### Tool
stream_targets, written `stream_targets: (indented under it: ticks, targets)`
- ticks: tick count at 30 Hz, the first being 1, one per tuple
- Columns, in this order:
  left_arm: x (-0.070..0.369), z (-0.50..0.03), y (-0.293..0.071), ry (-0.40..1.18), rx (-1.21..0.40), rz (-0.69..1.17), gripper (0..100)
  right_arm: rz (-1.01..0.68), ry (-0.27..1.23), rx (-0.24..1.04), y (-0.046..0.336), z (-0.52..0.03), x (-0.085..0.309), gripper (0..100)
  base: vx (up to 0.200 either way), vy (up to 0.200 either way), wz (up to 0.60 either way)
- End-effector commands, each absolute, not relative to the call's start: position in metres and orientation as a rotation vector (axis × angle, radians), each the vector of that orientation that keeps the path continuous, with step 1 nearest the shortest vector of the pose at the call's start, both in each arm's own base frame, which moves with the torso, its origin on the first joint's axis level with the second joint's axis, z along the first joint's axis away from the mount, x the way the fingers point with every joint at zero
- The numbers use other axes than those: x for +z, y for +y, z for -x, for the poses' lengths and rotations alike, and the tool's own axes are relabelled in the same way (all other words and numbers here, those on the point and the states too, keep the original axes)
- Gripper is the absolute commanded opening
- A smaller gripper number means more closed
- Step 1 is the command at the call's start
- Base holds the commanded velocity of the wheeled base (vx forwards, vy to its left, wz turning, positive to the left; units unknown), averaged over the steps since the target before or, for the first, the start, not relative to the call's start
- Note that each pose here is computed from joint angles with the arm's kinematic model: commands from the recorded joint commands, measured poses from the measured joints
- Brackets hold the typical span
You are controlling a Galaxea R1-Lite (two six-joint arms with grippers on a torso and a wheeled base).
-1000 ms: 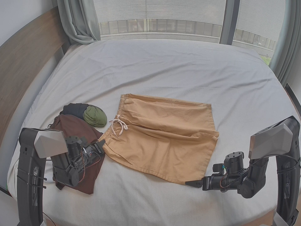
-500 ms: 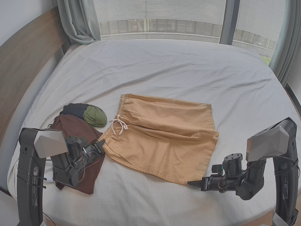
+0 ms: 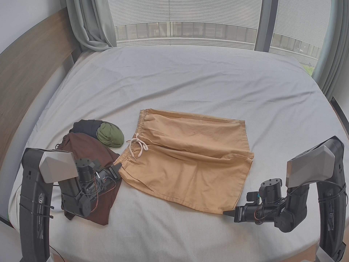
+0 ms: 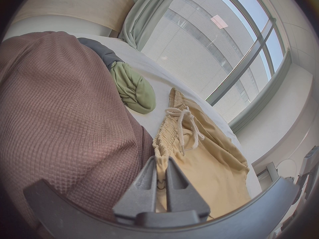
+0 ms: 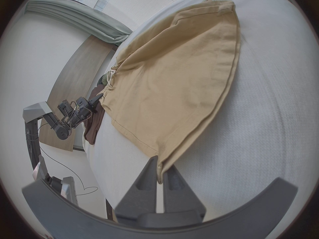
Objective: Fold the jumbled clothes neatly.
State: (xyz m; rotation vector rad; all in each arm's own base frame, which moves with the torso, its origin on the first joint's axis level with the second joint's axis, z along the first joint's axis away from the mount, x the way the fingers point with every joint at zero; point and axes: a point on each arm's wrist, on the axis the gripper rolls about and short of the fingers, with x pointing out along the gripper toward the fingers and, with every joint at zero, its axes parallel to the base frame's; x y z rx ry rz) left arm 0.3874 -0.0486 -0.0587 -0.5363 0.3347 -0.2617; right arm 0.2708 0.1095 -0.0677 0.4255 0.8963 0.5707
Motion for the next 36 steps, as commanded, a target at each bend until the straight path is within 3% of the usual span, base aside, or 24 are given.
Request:
stream_targets:
  ticks: [1, 10, 23, 36]
  targets:
    - [-0.054, -0.382, -0.048, 0.344, -0.263, 0.538, 0, -0.429, 0.904, 0.56, 0.106, -0.267, -0.065, 0, 0.0, 0.0, 0.0]
    - [-0.032, -0.345, -0.046, 0.426, -0.298, 0.542, 0, -0.428, 0.938, 0.532, 0.092, -0.247, -0.056, 0, 0.0, 0.0, 0.0]
    - [-0.04, -0.29, -0.039, 0.611, -0.366, 0.434, 0, -0.41, 0.954, 0.494, 0.07, -0.218, -0.051, 0, 0.0, 0.0, 0.0]
    - [-0.044, -0.272, -0.04, 0.677, -0.384, 0.4, 0, -0.373, 0.952, 0.454, 0.052, -0.211, -0.057, 0, 0.0, 0.0, 0.0]
